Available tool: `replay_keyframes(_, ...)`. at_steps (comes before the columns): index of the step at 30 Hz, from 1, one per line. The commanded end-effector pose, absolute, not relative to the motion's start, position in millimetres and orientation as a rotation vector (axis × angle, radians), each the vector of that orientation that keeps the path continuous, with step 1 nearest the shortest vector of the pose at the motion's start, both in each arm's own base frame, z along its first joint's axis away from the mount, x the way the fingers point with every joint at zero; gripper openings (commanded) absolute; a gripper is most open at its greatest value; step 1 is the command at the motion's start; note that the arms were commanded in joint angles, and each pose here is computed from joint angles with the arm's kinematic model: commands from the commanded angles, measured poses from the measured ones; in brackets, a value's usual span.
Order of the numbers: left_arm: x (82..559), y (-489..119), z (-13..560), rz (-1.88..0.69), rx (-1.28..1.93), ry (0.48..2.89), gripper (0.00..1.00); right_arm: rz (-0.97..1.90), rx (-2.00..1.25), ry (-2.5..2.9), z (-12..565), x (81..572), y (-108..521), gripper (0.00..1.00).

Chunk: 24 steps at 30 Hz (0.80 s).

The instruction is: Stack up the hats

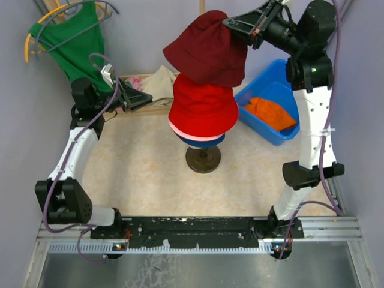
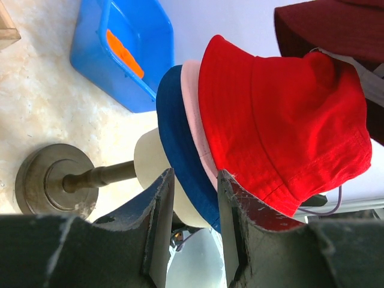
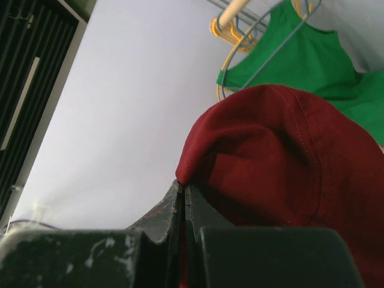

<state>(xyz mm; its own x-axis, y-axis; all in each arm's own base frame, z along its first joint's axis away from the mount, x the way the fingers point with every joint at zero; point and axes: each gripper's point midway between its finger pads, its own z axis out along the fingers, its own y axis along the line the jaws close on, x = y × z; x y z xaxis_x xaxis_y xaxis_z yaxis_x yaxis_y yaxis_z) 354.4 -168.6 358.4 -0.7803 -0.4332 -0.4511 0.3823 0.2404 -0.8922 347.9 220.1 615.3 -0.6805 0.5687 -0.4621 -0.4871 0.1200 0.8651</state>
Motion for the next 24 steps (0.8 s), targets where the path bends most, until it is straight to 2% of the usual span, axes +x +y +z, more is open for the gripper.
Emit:
replay_keyframes(1,343,-170,369,-1.612,0.017,1.827,0.41,1.653,0.009,1.622,610,330,235,0.0)
replay_keyframes(10,338,-172,377,-1.659,0.025,1.798,0.42,1.699,-0.04,1.692,598,313,263,0.0)
replay_keyframes(14,322,-174,411,-1.798,0.012,1.694,0.5,1.683,-0.043,1.728,592,306,261,0.0)
replay_keyframes(19,301,-172,455,-1.971,-0.036,1.556,0.55,1.667,-0.036,1.753,580,304,260,0.0)
replay_keyframes(24,294,-177,473,-2.131,-0.122,1.454,0.62,1.678,-0.05,1.716,587,294,257,0.0)
